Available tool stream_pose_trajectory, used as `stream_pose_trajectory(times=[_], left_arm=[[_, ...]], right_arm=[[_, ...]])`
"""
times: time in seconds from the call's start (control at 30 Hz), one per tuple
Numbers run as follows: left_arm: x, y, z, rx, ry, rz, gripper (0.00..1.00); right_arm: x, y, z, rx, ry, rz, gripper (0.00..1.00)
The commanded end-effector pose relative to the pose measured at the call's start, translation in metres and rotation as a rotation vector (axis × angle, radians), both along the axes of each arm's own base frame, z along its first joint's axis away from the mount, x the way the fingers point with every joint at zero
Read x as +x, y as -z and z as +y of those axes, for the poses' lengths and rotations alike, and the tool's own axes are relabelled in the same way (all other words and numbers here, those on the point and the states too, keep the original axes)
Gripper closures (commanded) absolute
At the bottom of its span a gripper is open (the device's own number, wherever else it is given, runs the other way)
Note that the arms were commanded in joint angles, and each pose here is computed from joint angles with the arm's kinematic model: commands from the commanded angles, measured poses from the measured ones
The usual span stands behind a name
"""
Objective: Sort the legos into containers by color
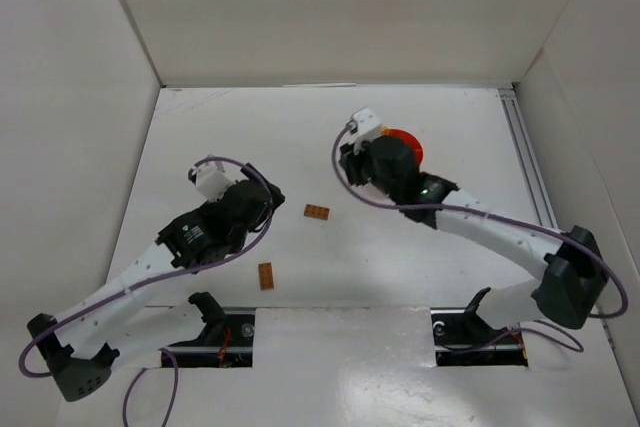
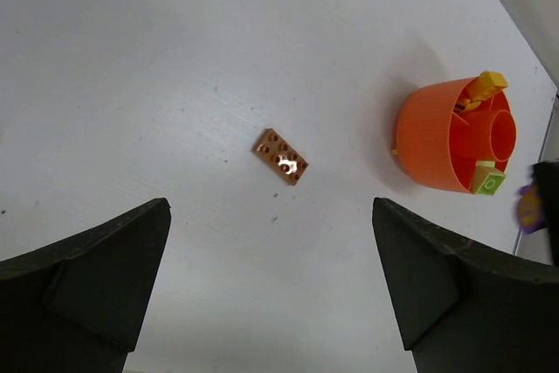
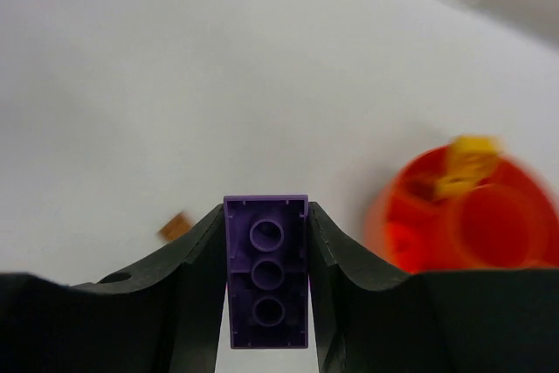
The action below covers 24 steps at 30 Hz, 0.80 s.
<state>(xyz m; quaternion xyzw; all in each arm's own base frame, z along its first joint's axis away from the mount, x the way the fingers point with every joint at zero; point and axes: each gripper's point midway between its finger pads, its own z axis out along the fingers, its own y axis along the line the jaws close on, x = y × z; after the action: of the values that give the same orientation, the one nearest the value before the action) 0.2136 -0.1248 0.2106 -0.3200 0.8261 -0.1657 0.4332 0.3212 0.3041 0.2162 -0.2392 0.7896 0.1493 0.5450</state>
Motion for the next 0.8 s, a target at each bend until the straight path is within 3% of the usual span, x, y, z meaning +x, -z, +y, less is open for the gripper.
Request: stream_pose_trajectory(times=[0.0, 0.13, 0.27, 0.5, 0.77], left_arm=[[0.029, -0.044, -0.022, -0.011, 0.059, -0.115, 0.00], [0.066, -0.051, -0.041, -0.014, 0.162, -0.128, 0.00], [0.108, -0.032, -0.046, -0.050, 0.276, -0.084, 0.00], [0.146, -0.017, -0.047, 0.003, 0.263, -0.036, 0.00], [0.158, -0.002, -0.049, 0.004, 0.265, 0.018, 0.00]], right_arm=[[0.033, -0.051, -0.037, -0.018, -0.077, -0.209, 0.82], [0.093, -0.067, -0.115, -0.012, -0.012, -0.256, 0.82], [0.130, -0.066, -0.147, -0.021, 0.032, -0.257, 0.81], [0.167, -0.028, -0.181, -0.033, 0.078, -0.182, 0.79], [0.189, 0.007, -0.186, -0.031, 0.086, -0.122, 0.76]])
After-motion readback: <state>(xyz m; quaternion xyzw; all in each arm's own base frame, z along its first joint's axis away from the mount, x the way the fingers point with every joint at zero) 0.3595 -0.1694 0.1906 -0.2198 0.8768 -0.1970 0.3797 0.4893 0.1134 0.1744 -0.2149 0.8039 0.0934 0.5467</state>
